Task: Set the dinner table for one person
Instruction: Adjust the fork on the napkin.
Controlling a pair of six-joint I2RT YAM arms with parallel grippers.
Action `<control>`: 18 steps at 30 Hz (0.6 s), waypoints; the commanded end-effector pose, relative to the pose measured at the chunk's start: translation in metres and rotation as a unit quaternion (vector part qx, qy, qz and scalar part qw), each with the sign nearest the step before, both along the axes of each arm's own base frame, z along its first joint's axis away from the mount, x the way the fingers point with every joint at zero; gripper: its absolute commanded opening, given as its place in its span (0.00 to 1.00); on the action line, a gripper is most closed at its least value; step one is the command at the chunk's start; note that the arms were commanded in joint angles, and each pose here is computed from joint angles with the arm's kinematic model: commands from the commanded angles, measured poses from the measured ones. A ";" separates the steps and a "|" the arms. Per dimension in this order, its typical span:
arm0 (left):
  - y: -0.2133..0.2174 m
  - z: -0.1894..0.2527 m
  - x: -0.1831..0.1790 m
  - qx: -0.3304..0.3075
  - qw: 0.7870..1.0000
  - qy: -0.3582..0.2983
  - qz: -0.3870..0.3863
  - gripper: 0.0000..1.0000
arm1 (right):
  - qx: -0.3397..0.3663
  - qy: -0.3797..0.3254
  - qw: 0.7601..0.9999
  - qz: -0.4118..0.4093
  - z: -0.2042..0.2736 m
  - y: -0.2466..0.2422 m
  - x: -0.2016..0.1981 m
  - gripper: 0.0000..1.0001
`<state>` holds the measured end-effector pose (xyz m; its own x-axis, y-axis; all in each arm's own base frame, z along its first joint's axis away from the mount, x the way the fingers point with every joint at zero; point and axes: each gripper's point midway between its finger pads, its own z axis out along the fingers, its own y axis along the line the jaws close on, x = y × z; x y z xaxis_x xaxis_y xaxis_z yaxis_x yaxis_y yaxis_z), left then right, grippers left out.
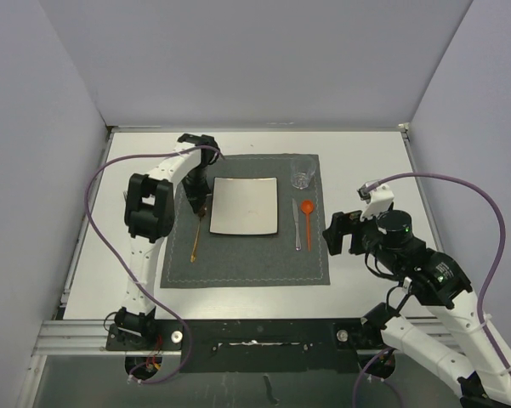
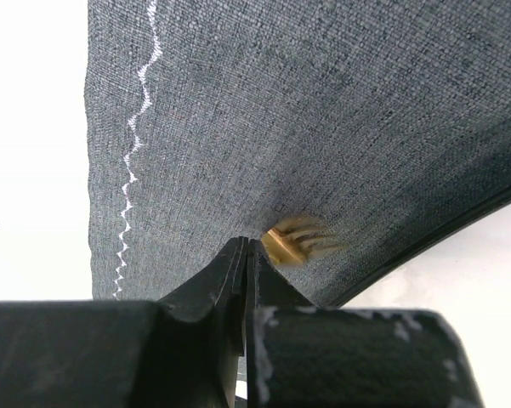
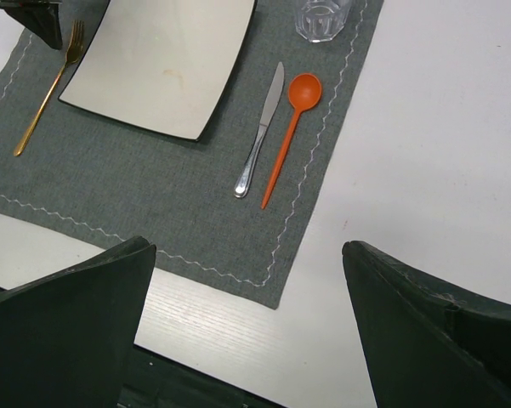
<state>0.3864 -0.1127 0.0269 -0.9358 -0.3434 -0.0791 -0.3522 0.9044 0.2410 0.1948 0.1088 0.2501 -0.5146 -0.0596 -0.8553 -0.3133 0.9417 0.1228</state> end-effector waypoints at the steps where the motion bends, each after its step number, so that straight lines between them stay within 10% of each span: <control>1: -0.007 0.051 0.014 -0.014 0.998 -0.066 0.001 0.00 | 0.022 -0.021 1.000 0.004 0.017 0.003 -0.001 0.98; 18: 0.011 0.095 0.029 0.009 0.993 -0.116 0.000 0.00 | 0.028 -0.024 0.999 0.007 0.018 0.003 -0.003 0.98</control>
<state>0.3980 -0.1108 0.0575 -0.9316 -0.3289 -0.1545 -0.3590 0.8991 0.2506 0.1896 0.1066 0.2503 -0.5154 -0.0598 -0.8549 -0.3184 0.9395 0.1262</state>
